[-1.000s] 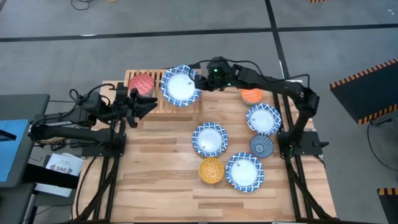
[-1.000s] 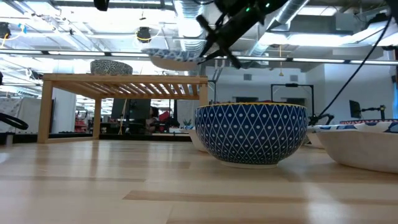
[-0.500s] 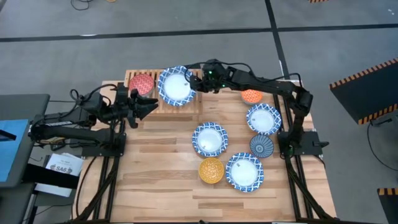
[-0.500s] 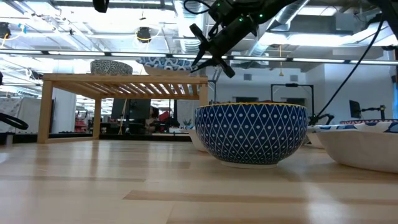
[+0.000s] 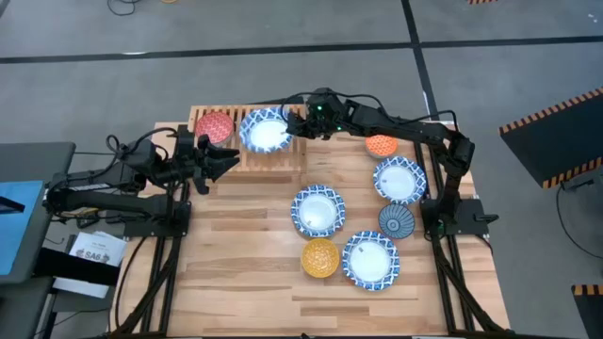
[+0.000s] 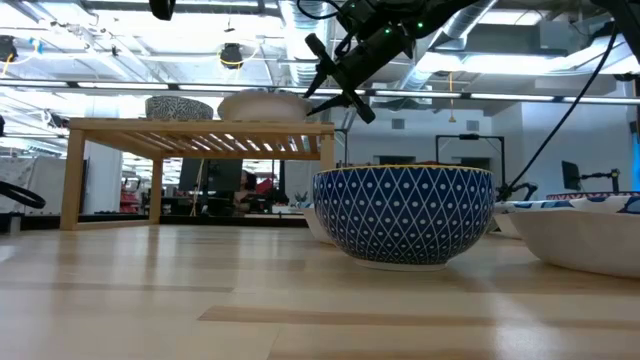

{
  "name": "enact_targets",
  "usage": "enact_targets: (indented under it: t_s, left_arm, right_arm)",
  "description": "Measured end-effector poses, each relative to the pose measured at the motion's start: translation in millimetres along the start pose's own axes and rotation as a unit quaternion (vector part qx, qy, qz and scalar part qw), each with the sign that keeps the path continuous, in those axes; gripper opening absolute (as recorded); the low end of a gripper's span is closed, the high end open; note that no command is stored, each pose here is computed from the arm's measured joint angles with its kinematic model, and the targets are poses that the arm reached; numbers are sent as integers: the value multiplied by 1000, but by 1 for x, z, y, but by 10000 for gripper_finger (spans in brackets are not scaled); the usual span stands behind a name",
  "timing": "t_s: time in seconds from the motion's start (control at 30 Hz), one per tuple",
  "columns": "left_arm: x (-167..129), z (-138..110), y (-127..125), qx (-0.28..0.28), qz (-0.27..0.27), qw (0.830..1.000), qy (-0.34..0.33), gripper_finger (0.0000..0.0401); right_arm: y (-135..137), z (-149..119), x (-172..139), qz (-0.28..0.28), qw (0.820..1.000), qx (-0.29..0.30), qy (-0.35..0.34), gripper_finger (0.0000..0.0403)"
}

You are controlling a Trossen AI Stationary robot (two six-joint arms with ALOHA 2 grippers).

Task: Place and stack bowls onto a shelf
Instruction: Put the large white bowl on the shelf, then stack the small orange bowl on top of the small red bowl on the shelf

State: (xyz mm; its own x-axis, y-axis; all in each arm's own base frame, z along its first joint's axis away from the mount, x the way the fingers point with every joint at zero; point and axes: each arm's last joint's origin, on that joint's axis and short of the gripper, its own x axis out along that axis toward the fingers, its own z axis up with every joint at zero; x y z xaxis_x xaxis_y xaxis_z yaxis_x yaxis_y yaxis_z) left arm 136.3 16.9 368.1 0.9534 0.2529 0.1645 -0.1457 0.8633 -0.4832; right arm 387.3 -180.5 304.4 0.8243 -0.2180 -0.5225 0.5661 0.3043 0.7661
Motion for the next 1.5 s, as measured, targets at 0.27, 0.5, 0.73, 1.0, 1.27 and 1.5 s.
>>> enact_targets:
  t_s: [0.27,0.5,0.73,1.0,1.27,1.5]
  left_arm:
    - [0,0,0,0,0,1000,0,149]
    - [0,0,0,0,0,1000,1,149]
    - [0,0,0,11,1,1000,1,149]
    - [0,-1,0,32,2,999,2,149]
    - [0,-8,6,90,41,995,33,149]
    - [4,-12,9,81,72,993,41,149]
  right_arm:
    - [-8,7,-11,-22,999,-43,19,228]
    - [-14,20,-44,-60,994,-92,25,234]
    - [-16,-7,-109,-142,955,-232,119,233]
    - [-56,-74,-161,-171,947,-244,122,233]
    - [-74,-135,-181,18,968,-244,50,233]
    - [-53,-153,-188,158,933,-322,-16,233]
